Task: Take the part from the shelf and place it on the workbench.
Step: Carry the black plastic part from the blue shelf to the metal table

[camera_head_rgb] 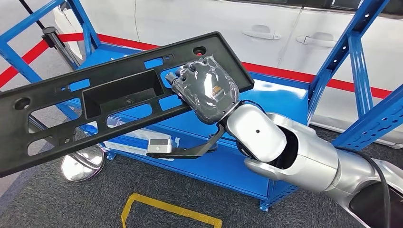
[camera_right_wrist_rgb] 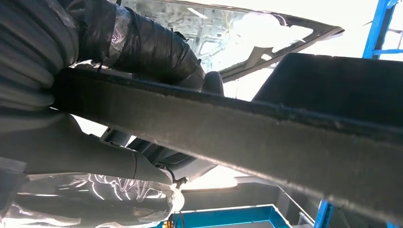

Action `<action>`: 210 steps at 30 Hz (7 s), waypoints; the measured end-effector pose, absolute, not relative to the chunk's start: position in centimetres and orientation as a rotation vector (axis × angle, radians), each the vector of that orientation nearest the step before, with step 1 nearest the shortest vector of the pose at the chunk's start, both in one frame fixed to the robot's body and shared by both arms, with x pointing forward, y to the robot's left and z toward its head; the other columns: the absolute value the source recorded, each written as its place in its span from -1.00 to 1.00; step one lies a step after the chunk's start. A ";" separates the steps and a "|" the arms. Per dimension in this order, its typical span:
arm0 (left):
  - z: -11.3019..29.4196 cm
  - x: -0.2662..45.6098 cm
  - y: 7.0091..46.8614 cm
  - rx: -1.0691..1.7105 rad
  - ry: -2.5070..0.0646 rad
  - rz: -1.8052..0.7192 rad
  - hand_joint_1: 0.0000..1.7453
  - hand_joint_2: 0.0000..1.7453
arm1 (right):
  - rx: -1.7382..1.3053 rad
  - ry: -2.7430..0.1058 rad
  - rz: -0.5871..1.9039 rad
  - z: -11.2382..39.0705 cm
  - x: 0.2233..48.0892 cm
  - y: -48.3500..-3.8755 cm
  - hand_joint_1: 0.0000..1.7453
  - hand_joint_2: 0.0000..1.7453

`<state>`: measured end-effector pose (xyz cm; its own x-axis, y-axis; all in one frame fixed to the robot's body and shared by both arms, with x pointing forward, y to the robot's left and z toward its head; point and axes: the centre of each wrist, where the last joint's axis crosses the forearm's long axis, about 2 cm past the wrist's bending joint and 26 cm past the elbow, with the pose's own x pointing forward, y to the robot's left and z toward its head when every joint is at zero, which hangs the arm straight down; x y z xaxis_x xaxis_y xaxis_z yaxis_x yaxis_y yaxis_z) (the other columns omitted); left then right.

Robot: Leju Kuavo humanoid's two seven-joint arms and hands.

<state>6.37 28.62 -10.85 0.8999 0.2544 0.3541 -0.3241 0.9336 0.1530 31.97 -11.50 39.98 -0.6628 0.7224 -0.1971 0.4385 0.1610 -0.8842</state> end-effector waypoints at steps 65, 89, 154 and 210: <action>-10.7 6.8 30.9 0.305 -0.110 0.268 -1.00 1.00 | -0.940 -2.081 1.484 32.4 34.0 -13.4 1.00 1.00; -10.7 7.1 30.7 0.298 -0.130 0.258 -1.00 1.00 | -0.958 -2.045 1.493 32.9 34.6 -13.4 1.00 1.00; -10.9 6.3 28.3 0.213 -0.315 0.273 -1.00 1.00 | -1.244 -2.123 1.614 42.7 32.2 -9.5 1.00 1.00; -10.9 6.2 28.9 0.204 -0.286 0.300 -1.00 1.00 | -1.375 -1.655 1.825 48.6 37.1 -4.9 1.00 1.00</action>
<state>6.15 28.85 -10.89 0.9157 0.2608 0.3058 -0.3180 0.9354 0.1545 37.14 -4.94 48.58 -0.4864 0.7609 -0.4295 0.3534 -0.2783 -0.8931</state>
